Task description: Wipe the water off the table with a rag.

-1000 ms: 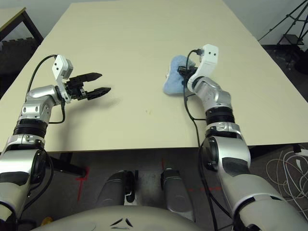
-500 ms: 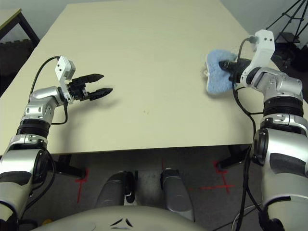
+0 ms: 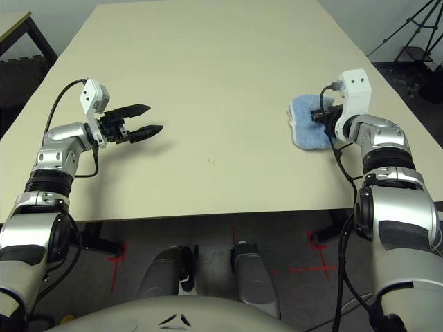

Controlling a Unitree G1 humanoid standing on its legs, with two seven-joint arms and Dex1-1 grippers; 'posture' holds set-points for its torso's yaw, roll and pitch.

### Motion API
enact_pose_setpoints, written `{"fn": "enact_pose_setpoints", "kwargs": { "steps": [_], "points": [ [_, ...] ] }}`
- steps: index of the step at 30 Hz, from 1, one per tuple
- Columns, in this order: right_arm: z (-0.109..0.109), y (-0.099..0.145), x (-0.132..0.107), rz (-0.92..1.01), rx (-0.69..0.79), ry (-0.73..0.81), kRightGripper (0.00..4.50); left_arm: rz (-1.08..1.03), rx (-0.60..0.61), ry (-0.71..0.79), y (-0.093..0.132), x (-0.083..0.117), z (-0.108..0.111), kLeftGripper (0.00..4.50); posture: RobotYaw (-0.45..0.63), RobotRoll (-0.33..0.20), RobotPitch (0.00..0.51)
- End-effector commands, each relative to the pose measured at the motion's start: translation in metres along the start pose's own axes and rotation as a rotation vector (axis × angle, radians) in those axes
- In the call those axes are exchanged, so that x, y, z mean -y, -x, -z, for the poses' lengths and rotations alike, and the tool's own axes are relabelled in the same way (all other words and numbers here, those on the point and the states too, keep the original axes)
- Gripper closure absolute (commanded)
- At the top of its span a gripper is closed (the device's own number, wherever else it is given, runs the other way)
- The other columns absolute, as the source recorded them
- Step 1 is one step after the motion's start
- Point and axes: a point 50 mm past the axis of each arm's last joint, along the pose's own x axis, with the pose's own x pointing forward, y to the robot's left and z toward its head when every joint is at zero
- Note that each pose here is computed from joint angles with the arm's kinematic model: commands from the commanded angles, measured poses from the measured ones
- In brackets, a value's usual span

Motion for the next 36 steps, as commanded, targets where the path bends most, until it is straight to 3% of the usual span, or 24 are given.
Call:
{"fn": "enact_pose_setpoints", "kwargs": {
  "steps": [1, 5, 7, 11, 17, 25, 36],
  "points": [
    [-0.002, 0.004, 0.01, 0.06, 0.034, 0.009, 2.07, -0.009, -0.02, -0.007, 0.004, 0.0, 0.001, 0.0, -0.16, 0.0, 0.101],
    [-0.015, 0.014, 0.025, 0.081, 0.113, -0.051, 0.41, -0.049, -0.006, -0.013, 0.004, -0.002, 0.0, 0.0, -0.17, 0.0, 0.103],
    [-0.019, 0.019, 0.032, 0.096, 0.14, -0.06, 0.04, -0.073, 0.004, -0.014, 0.004, -0.003, 0.0, 0.0, -0.17, 0.0, 0.104],
    [-0.03, 0.031, 0.044, 0.115, 0.274, -0.112, 0.04, -0.175, 0.053, -0.018, 0.004, -0.008, -0.004, 0.0, -0.18, 0.0, 0.105],
    [-0.026, 0.04, 0.046, 0.092, 0.482, -0.186, 0.04, -0.588, 0.111, -0.007, 0.02, -0.028, 0.0, 0.0, -0.17, 0.0, 0.116],
    [-0.013, 0.044, 0.046, 0.093, 0.562, -0.183, 0.04, -0.97, 0.119, 0.032, 0.054, -0.038, 0.018, 0.0, -0.14, 0.0, 0.126],
    [-0.004, 0.037, 0.038, 0.044, 0.55, -0.233, 0.04, -1.095, 0.111, 0.039, 0.061, -0.04, 0.022, 0.0, -0.13, 0.0, 0.145]
  ]
}}
